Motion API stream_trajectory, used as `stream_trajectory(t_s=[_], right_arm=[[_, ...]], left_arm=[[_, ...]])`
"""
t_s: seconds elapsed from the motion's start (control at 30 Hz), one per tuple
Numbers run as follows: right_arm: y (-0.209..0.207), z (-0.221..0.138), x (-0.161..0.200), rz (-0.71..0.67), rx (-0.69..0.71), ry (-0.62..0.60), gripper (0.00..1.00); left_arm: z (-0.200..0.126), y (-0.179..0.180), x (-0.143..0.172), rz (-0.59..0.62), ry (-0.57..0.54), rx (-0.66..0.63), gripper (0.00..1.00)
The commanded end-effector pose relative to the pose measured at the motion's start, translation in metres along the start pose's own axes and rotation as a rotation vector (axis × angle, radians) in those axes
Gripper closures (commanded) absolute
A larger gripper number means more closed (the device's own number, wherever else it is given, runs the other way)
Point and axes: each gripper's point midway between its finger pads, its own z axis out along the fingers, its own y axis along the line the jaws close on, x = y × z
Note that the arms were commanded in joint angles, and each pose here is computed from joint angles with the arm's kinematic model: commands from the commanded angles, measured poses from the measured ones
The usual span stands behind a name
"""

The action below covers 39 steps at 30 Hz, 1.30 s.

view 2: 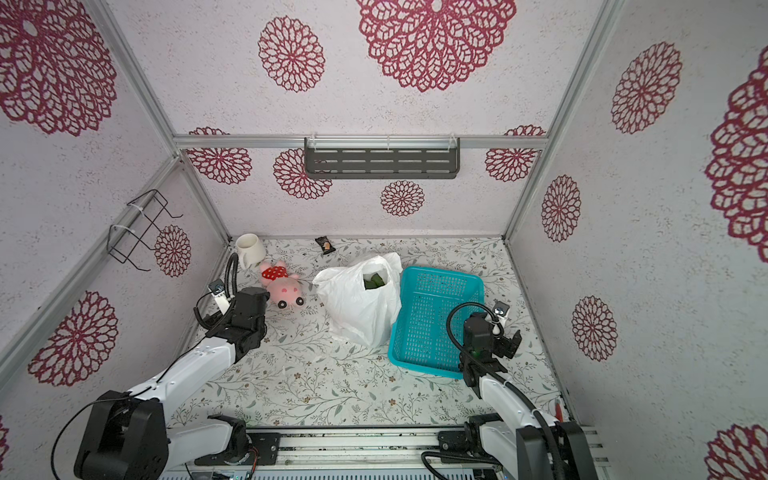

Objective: Place the fruits into the plastic bag
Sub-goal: Reset both arms

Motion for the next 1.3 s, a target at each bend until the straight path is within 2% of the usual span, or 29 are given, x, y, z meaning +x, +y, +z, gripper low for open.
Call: stream_trajectory(t_s=[0.0,0.2,0.27,0.33,0.4,0.43,0.57,0.73,0.83,1.03,1.13,1.27], right_arm=[[0.010,0.008,0.000,0.042,-0.045,-0.033,0.01],[0.029,0.029,-0.019,0.073,-0.131,-0.127,0.01],[0.046,0.036,-0.014,0.077,-0.256,-0.139,0.01],[0.075,0.035,-0.008,-0.001,-0.396,-0.102,0.01],[0.094,0.028,-0.002,-0.040,-0.516,-0.143,0.01],[0.099,0.027,0.003,-0.064,-0.546,-0.096,0.01],[0.101,0.027,0.001,-0.058,-0.566,-0.112,0.01],[0.101,0.028,0.002,-0.063,-0.562,-0.107,0.01],[0.101,0.028,0.003,-0.064,-0.562,-0.107,0.01],[0.101,0.027,0.002,-0.060,-0.563,-0.110,0.01],[0.101,0.027,0.002,-0.061,-0.563,-0.109,0.01],[0.101,0.028,0.002,-0.060,-0.563,-0.110,0.01]], left_arm=[[0.013,-0.010,-0.019,-0.048,-0.037,0.049,0.01],[0.024,-0.008,-0.014,-0.021,0.027,0.065,0.01],[0.025,-0.007,-0.014,0.020,0.029,0.058,0.01],[0.026,-0.004,-0.013,0.022,0.034,0.050,0.01],[0.026,-0.007,-0.013,0.022,0.036,0.089,0.01],[0.026,-0.009,-0.012,0.023,0.039,0.110,0.01],[0.029,-0.011,-0.010,0.034,0.052,0.131,0.01],[0.034,-0.008,0.016,0.232,0.168,0.106,0.01],[0.036,-0.005,0.016,0.171,0.070,0.113,0.01],[0.022,0.020,0.009,-0.125,-0.186,0.169,0.01],[0.022,0.022,0.011,-0.141,-0.184,0.196,0.01],[0.025,0.009,0.011,-0.102,-0.162,0.289,0.01]])
